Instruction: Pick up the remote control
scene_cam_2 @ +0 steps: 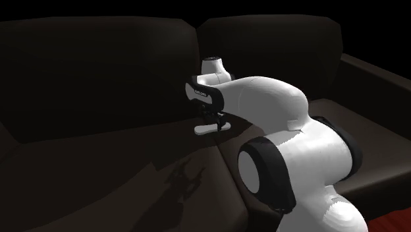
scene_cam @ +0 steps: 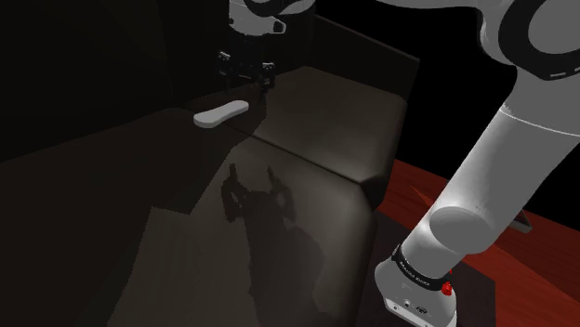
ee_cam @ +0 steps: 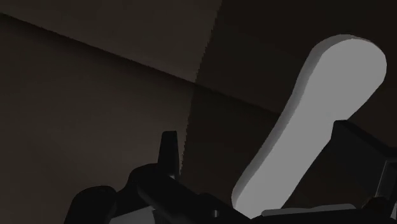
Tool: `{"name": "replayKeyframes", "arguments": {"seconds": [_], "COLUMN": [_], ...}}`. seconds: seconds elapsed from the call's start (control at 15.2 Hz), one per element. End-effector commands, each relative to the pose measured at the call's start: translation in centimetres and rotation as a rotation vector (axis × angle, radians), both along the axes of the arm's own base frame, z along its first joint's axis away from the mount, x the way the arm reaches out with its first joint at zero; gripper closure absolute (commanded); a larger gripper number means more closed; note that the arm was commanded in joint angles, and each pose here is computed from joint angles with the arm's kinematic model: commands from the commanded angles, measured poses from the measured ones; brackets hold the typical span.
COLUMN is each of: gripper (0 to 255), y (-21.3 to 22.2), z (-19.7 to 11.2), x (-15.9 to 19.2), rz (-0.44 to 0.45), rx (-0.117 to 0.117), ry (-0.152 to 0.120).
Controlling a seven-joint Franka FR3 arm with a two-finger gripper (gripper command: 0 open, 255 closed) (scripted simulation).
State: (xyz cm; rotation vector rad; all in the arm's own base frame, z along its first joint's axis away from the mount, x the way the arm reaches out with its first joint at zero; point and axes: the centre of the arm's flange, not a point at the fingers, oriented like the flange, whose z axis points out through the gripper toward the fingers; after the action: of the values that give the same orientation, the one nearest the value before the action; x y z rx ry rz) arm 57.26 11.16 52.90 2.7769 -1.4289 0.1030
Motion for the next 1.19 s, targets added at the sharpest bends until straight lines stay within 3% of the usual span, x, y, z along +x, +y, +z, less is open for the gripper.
{"name": "replayKeyframes", "arguments": {"seconds": [0.0,0.4,1.06,1.12], "gripper": [0,0,0,255], "y": [-0.3,-2.4,-2.4,-2.4], "z": [-0.9,-4.2,-8.2,-8.2], "x": [2.8,10.1,10.1,10.2], "rz": [-0.093,-0.349,-0.349,-0.349], "rx": [0.018,0.069,0.069,0.069], "ry": [0.008,0.029,0.029,0.029]}}
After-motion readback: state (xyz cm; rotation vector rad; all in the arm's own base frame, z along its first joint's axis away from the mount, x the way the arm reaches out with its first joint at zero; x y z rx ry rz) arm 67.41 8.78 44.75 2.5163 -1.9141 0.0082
